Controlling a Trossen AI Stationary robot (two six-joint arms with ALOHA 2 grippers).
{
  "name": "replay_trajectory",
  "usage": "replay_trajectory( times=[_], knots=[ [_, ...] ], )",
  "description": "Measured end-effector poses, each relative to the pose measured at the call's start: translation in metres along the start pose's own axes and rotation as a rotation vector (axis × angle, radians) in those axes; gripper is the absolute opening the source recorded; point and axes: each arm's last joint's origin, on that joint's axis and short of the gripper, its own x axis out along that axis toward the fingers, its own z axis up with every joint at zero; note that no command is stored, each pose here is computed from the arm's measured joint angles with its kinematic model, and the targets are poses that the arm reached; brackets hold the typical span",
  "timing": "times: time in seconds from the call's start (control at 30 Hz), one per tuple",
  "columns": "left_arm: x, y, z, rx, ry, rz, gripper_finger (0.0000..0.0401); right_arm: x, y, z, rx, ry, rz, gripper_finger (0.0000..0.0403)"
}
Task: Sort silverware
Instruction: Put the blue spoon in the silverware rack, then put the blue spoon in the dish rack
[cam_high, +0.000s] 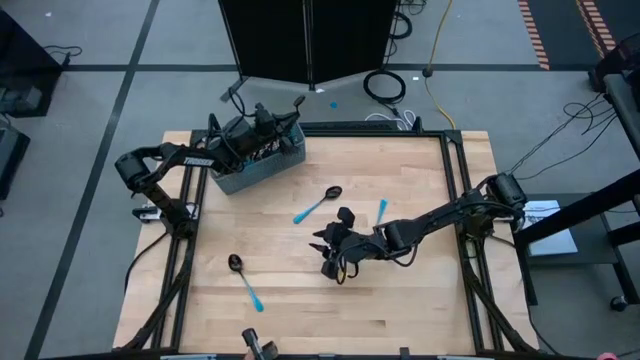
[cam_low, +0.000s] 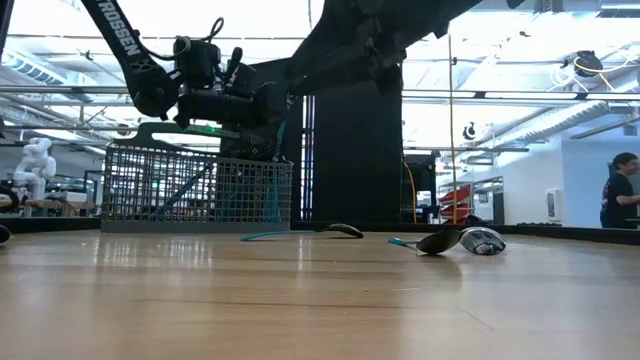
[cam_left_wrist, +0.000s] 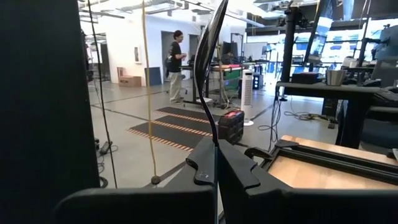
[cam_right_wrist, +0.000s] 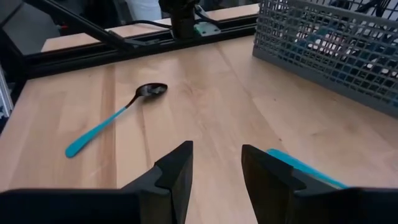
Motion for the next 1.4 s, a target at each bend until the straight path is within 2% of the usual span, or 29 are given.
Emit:
replay_trajectory(
  times=[0.17, 0.47, 0.67, 0.8, 1.07, 1.27, 1.4],
  knots=[
    [0.000, 0.000, 0.000, -0.001, 0.001, -0.001, 0.0010, 0.001, -0.001, 0.001, -0.020, -0.004, -0.003, 0.0130],
    [0.000, 0.000, 0.000, -0.005, 0.004, 0.000, 0.0067, 0.001, -0.001, 0.001, -0.019, -0.003, -0.002, 0.0130],
    [0.000, 0.001, -0.001, 0.021, 0.008, 0.041, 0.0073, 0.001, -0.001, 0.001, -0.017, -0.003, -0.002, 0.0130],
    [-0.002, 0.000, 0.003, 0.019, 0.004, 0.012, 0.0073, 0.001, -0.001, 0.001, -0.017, -0.002, -0.001, 0.0130],
    [-0.013, -0.005, 0.032, 0.028, -0.053, -0.012, 0.0072, 0.001, 0.000, 0.000, -0.017, 0.007, 0.022, 0.0130],
    [-0.032, -0.011, 0.062, 0.104, -0.046, -0.024, 0.0072, 0.001, 0.000, 0.000, -0.004, 0.008, 0.022, 0.0130],
    [-0.050, -0.022, 0.081, 0.100, -0.035, -0.129, 0.0072, 0.001, 0.000, 0.000, 0.013, 0.008, 0.021, 0.0130]
  ],
)
